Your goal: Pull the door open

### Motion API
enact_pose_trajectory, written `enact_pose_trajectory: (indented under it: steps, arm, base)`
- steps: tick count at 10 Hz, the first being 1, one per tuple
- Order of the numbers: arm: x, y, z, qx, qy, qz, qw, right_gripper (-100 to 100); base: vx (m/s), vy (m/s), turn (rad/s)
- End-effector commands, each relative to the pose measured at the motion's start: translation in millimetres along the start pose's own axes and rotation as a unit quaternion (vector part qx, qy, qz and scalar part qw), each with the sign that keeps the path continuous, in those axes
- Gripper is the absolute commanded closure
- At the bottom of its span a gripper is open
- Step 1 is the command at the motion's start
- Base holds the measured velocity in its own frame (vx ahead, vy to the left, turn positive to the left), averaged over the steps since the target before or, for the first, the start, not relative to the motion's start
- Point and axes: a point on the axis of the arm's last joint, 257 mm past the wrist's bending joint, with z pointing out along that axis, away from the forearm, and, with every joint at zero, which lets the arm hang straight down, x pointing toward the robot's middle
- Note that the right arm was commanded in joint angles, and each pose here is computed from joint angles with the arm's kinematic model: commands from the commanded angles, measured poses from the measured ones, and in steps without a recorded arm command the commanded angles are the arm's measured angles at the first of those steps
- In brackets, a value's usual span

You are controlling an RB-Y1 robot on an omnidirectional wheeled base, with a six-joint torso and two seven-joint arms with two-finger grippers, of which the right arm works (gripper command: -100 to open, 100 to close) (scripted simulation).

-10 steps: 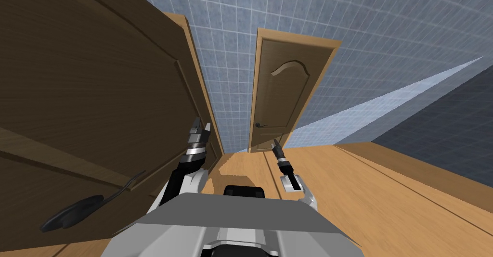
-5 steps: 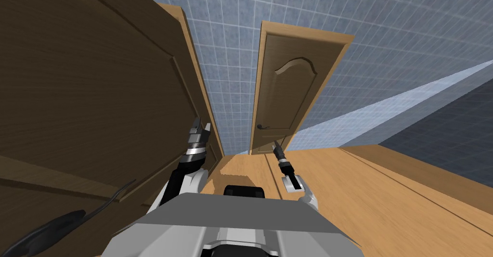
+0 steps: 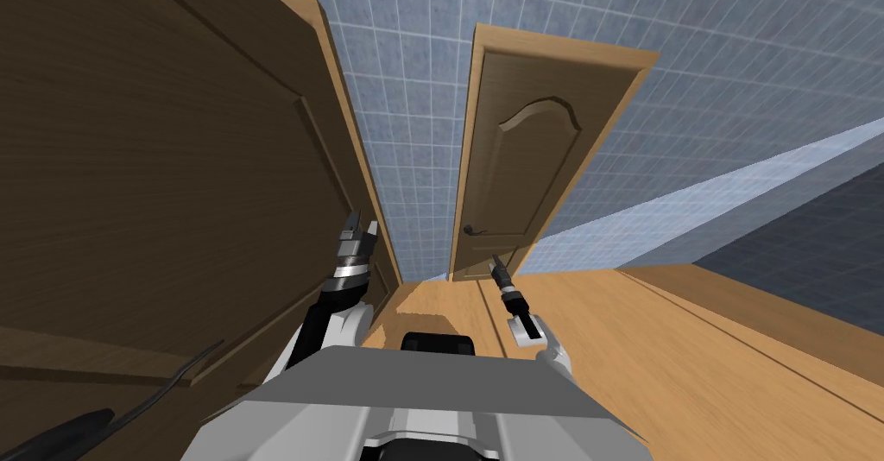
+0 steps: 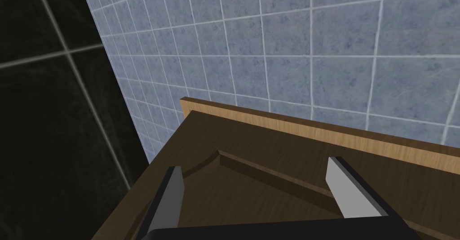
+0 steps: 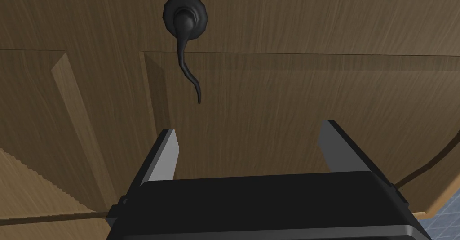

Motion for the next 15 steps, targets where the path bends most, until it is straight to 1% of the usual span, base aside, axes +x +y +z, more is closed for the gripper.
enact_pose_trajectory:
  steps: [1, 6, 7, 12, 13, 15]
  arm:
    - [-2.5, -8.4, -0.5, 0.008, 0.000, 0.001, 1.0000, -100]
    - [-12.6, -28.6, -3.4, 0.030, -0.001, 0.003, 0.9996, -100]
    - [-16.0, -34.9, -4.6, 0.037, -0.001, 0.004, 0.9993, -100]
    - [-27.7, -55.3, -9.3, 0.060, -0.004, 0.007, 0.9982, -100]
    - [-26.6, -52.8, -8.5, 0.057, -0.004, 0.007, 0.9983, -100]
    - [-56.0, -56.5, -13.3, 0.062, -0.039, 0.003, 0.9973, -100]
  base:
    - [0.115, 0.015, 0.018]
    - [0.103, 0.011, 0.017]
    - [0.126, -0.001, 0.022]
    - [0.148, 0.024, 0.021]
    - [0.073, 0.002, 0.007]
    - [0.061, -0.006, 0.346]
